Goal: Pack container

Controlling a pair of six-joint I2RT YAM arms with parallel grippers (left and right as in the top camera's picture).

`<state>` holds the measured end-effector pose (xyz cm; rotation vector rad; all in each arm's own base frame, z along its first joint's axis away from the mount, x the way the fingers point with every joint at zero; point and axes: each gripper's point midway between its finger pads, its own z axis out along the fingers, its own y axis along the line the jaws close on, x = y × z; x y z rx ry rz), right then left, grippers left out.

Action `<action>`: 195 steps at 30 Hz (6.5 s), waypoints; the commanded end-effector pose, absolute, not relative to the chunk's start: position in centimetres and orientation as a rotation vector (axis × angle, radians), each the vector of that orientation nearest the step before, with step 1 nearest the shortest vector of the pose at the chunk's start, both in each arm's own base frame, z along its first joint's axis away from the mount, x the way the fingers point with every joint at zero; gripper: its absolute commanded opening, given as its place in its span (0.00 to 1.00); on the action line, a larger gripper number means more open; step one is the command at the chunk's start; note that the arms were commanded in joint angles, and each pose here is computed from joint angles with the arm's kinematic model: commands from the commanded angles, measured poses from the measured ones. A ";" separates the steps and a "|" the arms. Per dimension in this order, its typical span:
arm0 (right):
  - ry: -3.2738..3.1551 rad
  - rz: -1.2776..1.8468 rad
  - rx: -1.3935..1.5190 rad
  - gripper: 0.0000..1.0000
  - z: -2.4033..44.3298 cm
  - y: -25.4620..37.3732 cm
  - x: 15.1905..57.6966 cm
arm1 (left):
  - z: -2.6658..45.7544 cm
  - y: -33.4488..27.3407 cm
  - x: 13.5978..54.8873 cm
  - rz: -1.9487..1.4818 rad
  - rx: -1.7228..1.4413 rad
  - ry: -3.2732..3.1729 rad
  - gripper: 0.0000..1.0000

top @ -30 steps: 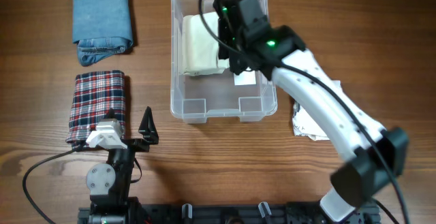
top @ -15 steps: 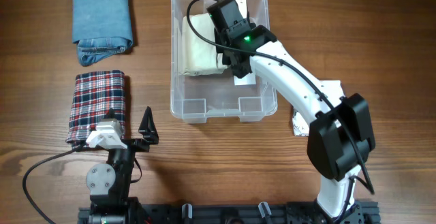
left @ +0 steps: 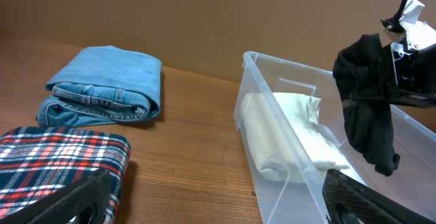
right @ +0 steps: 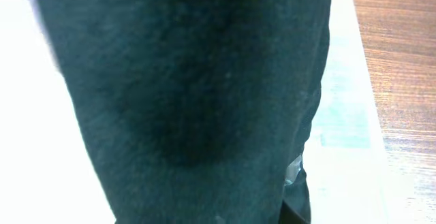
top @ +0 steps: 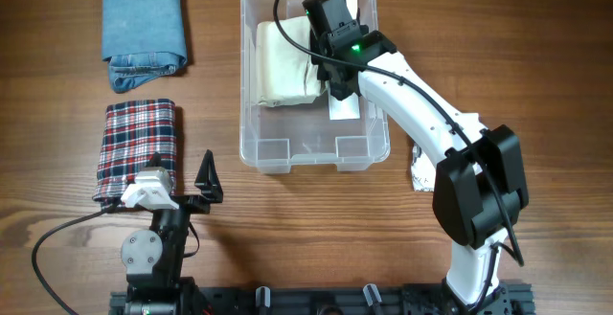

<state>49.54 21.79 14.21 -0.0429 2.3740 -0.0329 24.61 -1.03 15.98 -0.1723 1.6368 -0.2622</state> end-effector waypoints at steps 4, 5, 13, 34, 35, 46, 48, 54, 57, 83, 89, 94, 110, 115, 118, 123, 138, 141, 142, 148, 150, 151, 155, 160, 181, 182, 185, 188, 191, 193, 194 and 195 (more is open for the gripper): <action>2.332 -0.051 -0.001 0.39 15.3 21.3 50.5 | 15.8 -1.1 24.6 -0.258 -0.156 1.639 1.00; 2.331 -0.054 0.001 0.39 15.3 21.3 50.5 | 15.8 -1.1 24.6 -0.258 -0.156 1.639 1.00; 2.320 -0.080 0.006 0.41 15.5 20.9 50.6 | 15.8 -1.1 24.6 -0.258 -0.156 1.639 1.00; 2.324 0.083 -0.073 0.39 15.6 23.5 50.8 | 15.8 -1.1 24.6 -0.258 -0.156 1.639 1.00; 2.336 0.092 -0.080 0.38 15.4 23.7 50.6 | 15.8 -1.1 24.6 -0.258 -0.156 1.639 1.00; 2.539 0.060 -0.113 0.17 10.1 23.2 47.8 | 15.8 -1.1 24.6 -0.258 -0.156 1.639 1.00; 2.567 0.060 -0.124 0.17 8.7 23.4 47.7 | 15.8 -1.1 24.6 -0.258 -0.156 1.639 1.00; 2.612 0.045 -0.136 0.17 5.9 23.5 47.7 | 15.8 -1.1 24.6 -0.258 -0.156 1.639 1.00; 2.579 0.063 -0.136 0.17 6.9 23.8 48.2 | 15.8 -1.1 24.6 -0.258 -0.156 1.639 1.00; 2.397 0.067 0.306 0.72 32.4 8.0 37.8 | 15.8 -1.1 24.6 -0.258 -0.156 1.639 1.00; 2.437 0.000 0.638 0.75 32.3 1.5 33.2 | 15.8 -1.1 24.6 -0.258 -0.156 1.639 1.00; 2.416 -0.021 0.957 0.81 31.3 -1.8 30.5 | 15.8 -1.1 24.6 -0.258 -0.156 1.639 1.00; 2.600 -0.076 1.458 0.81 19.2 -2.5 25.9 | 15.8 -1.1 24.6 -0.258 -0.156 1.639 1.00; 2.696 0.019 1.502 0.81 13.9 -0.7 25.1 | 15.8 -1.1 24.6 -0.258 -0.156 1.639 1.00; 2.722 0.083 1.516 0.82 11.3 0.2 24.9 | 15.8 -1.1 24.6 -0.258 -0.156 1.639 1.00; 2.706 0.176 1.500 0.82 8.3 0.9 25.6 | 15.8 -1.1 24.6 -0.258 -0.156 1.639 1.00; 2.640 0.230 1.458 0.17 3.7 0.9 27.7 | 15.8 -1.1 24.6 -0.258 -0.156 1.639 1.00; 2.647 0.206 1.464 0.11 3.0 0.7 27.9 | 15.8 -1.1 24.6 -0.258 -0.156 1.639 1.00; 2.650 0.199 1.466 0.10 2.7 0.6 27.9 | 15.8 -1.1 24.6 -0.258 -0.156 1.639 1.00; 2.650 0.192 1.465 0.05 0.8 0.5 29.1 | 15.8 -1.1 24.6 -0.258 -0.156 1.639 1.00; 2.638 0.207 1.444 0.05 0.5 0.5 29.9 | 15.8 -1.1 24.6 -0.258 -0.156 1.639 1.00; 2.630 0.215 1.439 0.05 0.4 0.6 30.2 | 15.8 -1.1 24.6 -0.258 -0.156 1.639 1.00; 2.599 0.261 1.359 0.08 -0.2 0.6 32.4 | 15.8 -1.1 24.6 -0.258 -0.156 1.639 1.00; 2.524 0.335 1.264 0.14 -1.2 0.6 36.0 | 15.8 -1.1 24.6 -0.258 -0.156 1.639 1.00; 2.533 0.377 1.049 0.04 14.2 -7.5 43.2 | 15.8 -1.1 24.6 -0.258 -0.156 1.639 1.00; 2.572 0.349 1.079 0.04 14.1 -7.4 41.9 | 15.8 -1.1 24.6 -0.258 -0.156 1.639 1.00; 2.726 0.298 1.177 0.04 12.7 -6.7 37.5 | 15.8 -1.1 24.6 -0.258 -0.156 1.639 1.00; 2.819 0.265 1.230 0.04 10.7 -6.2 34.9 | 15.8 -1.1 24.6 -0.258 -0.156 1.639 1.00; 2.875 0.245 1.292 0.05 7.7 -5.7 32.7 | 15.8 -1.1 24.6 -0.258 -0.156 1.639 1.00; 2.883 0.256 1.300 0.04 6.0 -5.4 32.2 | 15.8 -1.1 24.6 -0.258 -0.156 1.639 1.00; 2.880 0.257 1.296 0.04 5.3 -5.3 32.0 | 15.8 -1.1 24.6 -0.258 -0.156 1.639 1.00; 2.874 0.259 1.291 0.04 4.6 -5.3 32.0 | 15.8 -1.1 24.6 -0.258 -0.156 1.639 1.00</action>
